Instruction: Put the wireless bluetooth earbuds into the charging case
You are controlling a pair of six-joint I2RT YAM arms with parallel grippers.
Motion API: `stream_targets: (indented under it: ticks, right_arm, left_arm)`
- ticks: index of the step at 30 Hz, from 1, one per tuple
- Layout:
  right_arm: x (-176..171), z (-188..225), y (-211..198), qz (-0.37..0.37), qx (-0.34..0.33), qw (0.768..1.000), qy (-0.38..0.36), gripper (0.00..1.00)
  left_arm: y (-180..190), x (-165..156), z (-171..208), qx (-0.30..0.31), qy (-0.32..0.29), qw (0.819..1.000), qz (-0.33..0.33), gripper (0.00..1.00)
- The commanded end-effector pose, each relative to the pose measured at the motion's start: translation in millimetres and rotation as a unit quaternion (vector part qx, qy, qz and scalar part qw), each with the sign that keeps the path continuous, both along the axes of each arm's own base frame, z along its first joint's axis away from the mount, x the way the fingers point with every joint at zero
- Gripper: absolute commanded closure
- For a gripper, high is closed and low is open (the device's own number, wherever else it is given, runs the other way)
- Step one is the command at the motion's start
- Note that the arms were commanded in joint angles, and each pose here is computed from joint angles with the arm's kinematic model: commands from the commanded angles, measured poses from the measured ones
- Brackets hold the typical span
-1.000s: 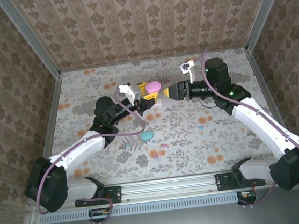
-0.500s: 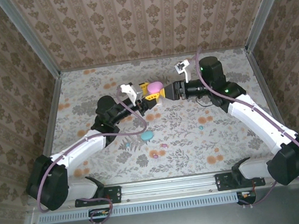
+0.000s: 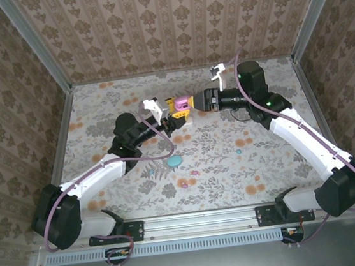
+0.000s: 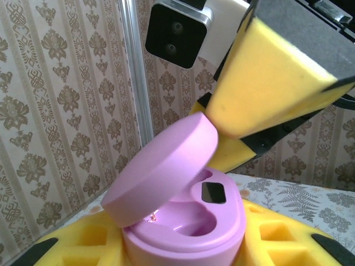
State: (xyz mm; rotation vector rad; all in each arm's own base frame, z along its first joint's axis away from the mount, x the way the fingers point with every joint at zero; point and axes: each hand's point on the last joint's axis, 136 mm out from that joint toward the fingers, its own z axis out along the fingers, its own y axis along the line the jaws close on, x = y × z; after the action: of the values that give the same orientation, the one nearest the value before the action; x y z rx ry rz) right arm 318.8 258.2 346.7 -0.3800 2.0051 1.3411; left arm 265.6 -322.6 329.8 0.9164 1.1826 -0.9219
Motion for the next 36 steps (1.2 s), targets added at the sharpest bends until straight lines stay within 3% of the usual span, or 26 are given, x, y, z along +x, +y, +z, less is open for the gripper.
stream_targets:
  ticks: [1,16,23,28,33,36]
  right_arm:
    - [12.4,10.1,-0.1,-0.022,0.011,1.000,-0.004,0.38]
    - [33.6,11.6,-12.1,-0.086,0.010,0.996,0.017,0.35]
    - [15.0,37.6,-10.5,-0.053,0.035,0.998,-0.014,0.32]
    - [4.9,47.9,-23.9,-0.068,0.034,0.996,-0.039,0.31]
    - [1.5,27.3,-38.5,-0.094,-0.002,0.995,-0.026,0.31]
    - [-0.6,-4.8,-50.5,-0.118,-0.045,0.992,0.012,0.37]
  left_arm:
    - [-4.1,-9.1,18.1,-0.016,-0.018,0.999,-0.024,0.62]
    - [-3.6,-9.1,17.1,-0.017,-0.016,0.999,-0.022,0.61]
    - [-0.2,1.3,12.9,-0.016,-0.003,1.000,0.006,0.61]
    - [1.6,6.2,10.9,-0.019,0.006,1.000,0.013,0.61]
    - [5.4,9.4,11.4,-0.022,0.008,1.000,0.020,0.61]
    - [12.1,13.0,10.3,-0.023,0.011,0.999,0.034,0.61]
